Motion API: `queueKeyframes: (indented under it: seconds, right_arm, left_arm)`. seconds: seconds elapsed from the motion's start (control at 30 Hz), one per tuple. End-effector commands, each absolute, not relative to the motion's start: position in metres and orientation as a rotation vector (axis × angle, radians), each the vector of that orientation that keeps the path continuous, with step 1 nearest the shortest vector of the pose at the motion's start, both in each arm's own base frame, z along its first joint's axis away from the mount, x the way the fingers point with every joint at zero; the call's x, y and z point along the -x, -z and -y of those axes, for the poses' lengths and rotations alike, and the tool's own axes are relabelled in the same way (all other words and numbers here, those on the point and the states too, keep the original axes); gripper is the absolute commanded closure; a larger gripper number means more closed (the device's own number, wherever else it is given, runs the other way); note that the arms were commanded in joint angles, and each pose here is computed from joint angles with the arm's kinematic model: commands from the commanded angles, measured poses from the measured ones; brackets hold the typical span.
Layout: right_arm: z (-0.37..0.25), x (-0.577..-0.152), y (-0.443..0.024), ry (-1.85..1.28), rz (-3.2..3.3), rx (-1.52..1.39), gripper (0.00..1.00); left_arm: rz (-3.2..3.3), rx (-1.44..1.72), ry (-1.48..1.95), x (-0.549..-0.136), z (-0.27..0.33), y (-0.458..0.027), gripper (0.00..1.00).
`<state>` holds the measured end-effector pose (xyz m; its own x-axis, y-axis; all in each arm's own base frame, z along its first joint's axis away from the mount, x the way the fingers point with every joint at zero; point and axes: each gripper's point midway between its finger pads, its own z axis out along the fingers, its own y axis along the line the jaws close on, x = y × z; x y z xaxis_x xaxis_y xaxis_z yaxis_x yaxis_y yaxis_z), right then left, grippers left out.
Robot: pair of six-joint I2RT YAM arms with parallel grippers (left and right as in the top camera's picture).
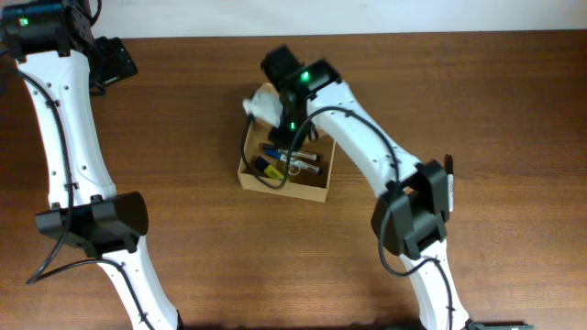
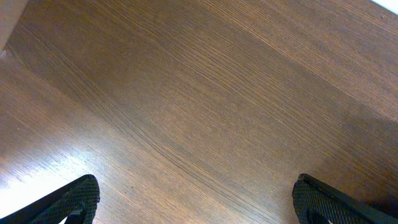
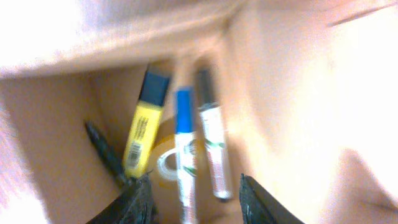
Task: Pack container
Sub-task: 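Carry the grey pen into the box and release it, then move the right gripper to the blue pen and grasp it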
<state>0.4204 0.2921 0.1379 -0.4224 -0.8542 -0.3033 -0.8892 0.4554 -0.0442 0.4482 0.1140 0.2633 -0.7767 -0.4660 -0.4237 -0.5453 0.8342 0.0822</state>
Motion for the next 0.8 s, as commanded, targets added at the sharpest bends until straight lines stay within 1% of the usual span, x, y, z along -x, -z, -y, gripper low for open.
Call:
queueKeyframes:
  seconds: [0.0, 0.03, 0.07, 0.13, 0.2, 0.23, 0.3, 0.43, 0.53, 0.6, 0.67, 0.77]
  right_arm:
    - [-0.283, -0.436, -0.253, -0.077, -2.305, 1.17, 0.54]
    - [-0.276, -0.438, -0.272, -0.041, -2.29, 1.103, 0.5]
    - [-0.267, -0.44, -0.289, 0.002, -2.277, 1.037, 0.48]
    - [-0.247, -0.44, -0.322, 0.064, -2.252, 0.921, 0.48]
    - [-0.228, -0.434, -0.344, 0.081, -2.235, 0.873, 0.47]
    - [-0.219, -0.432, -0.349, 0.085, -2.237, 0.858, 0.48]
    - [-0.194, -0.429, -0.363, 0.091, -2.25, 0.773, 0.52]
    - [-0.13, -0.427, -0.373, 0.13, -2.286, 0.593, 0.53]
    - [-0.082, -0.424, -0.359, 0.124, -2.337, 0.413, 0.52]
    - [-0.05, -0.422, -0.336, 0.106, -2.388, 0.3, 0.53]
    - [-0.026, -0.416, -0.301, 0.06, -2.476, 0.181, 0.53]
    - [-0.007, -0.396, -0.228, -0.036, -2.687, 0.039, 0.53]
  left_arm:
    - [-2.613, 0.743, -0.288, -0.444, -0.115, -0.271, 0.0]
    - [-2.613, 0.743, -0.288, -0.444, -0.115, -0.271, 0.0]
    - [-2.613, 0.743, -0.288, -0.444, -0.115, -0.271, 0.0]
    - [-2.613, 0.743, -0.288, -0.444, -0.115, -0.271, 0.0]
    - [-2.613, 0.743, -0.288, -0.444, -0.115, -0.271, 0.0]
    - [-2.613, 0.743, -0.288, -0.444, -0.115, -0.271, 0.0]
    - [-2.613, 0.743, -0.288, -0.444, -0.115, -0.271, 0.0]
    - [-2.613, 0.743, -0.288, -0.444, -0.115, -0.271, 0.0]
    - [-2.613, 0.743, -0.288, -0.444, -0.115, -0.271, 0.0]
    - [-2.613, 0.743, -0.288, -0.444, -0.115, -0.271, 0.0]
    - [-2.613, 0.743, -0.288, -0.444, -0.115, -0.271, 0.0]
    - [-2.613, 0.743, -0.288, -0.444, -0.115, -0.271, 0.0]
